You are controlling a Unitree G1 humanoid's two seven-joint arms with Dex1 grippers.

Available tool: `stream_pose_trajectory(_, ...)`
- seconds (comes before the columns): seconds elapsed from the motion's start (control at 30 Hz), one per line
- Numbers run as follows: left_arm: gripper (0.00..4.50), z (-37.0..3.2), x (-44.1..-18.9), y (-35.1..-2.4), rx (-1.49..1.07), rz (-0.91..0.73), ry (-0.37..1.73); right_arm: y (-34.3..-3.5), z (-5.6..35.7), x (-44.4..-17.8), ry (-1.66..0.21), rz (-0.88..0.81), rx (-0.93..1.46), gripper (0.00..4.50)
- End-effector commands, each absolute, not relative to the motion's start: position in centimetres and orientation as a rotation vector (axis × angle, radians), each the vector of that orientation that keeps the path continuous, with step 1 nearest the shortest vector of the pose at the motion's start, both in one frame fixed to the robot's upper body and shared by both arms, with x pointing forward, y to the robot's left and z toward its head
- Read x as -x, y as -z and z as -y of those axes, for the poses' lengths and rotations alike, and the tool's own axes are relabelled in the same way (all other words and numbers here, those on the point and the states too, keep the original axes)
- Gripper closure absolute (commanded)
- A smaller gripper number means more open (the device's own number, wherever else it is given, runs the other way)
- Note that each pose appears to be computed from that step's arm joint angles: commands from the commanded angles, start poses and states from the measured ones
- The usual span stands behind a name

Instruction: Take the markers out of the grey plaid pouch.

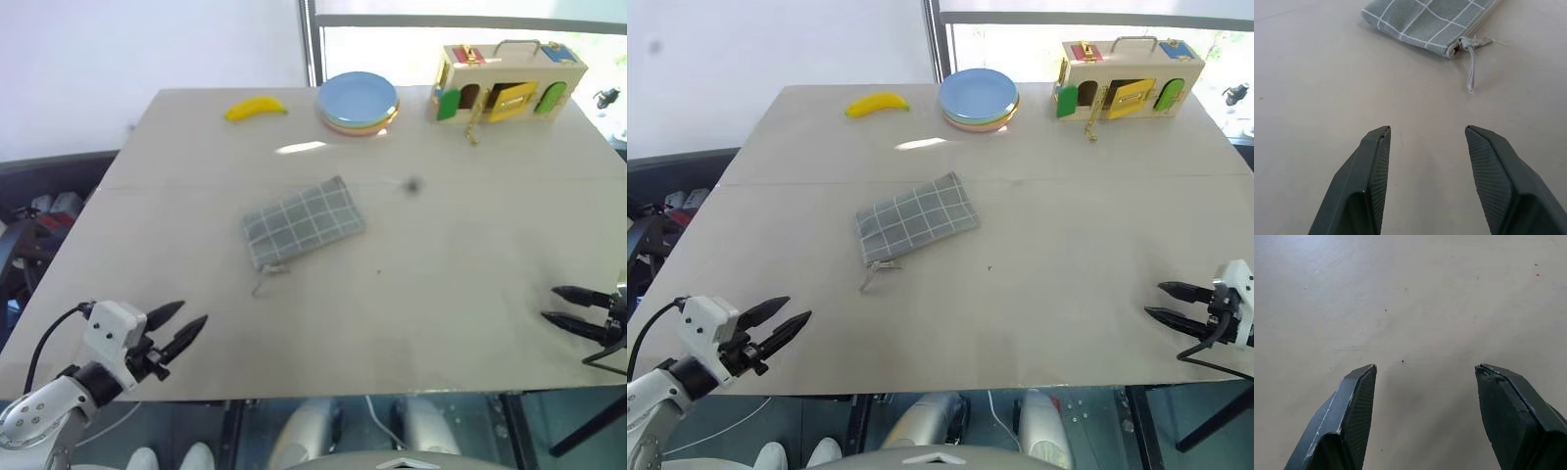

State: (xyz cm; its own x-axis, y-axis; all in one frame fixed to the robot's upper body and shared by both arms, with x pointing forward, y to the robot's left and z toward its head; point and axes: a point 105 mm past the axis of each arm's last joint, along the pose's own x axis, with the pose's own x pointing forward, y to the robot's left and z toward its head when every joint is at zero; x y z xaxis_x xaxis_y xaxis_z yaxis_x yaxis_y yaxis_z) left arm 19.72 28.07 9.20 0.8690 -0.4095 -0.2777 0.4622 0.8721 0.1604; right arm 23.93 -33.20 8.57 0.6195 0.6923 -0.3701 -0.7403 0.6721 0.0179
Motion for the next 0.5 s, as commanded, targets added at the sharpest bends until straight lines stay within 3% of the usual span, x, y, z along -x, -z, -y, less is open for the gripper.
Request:
stream_pose_trajectory(0.03,2.03,-27.57,-19.65,-9.60,-0.209,-0.213,0.472,-10.19,33.25,-24.09,-0.826,-0.310,0.163,1.23)
stream_pose_trajectory(0.5,2.03,-27.23,-20.08,-9.25,-0.192,-0.207,0.463,-10.87,32.79,-24.12,-0.826,-0.298,0.154,1.23)
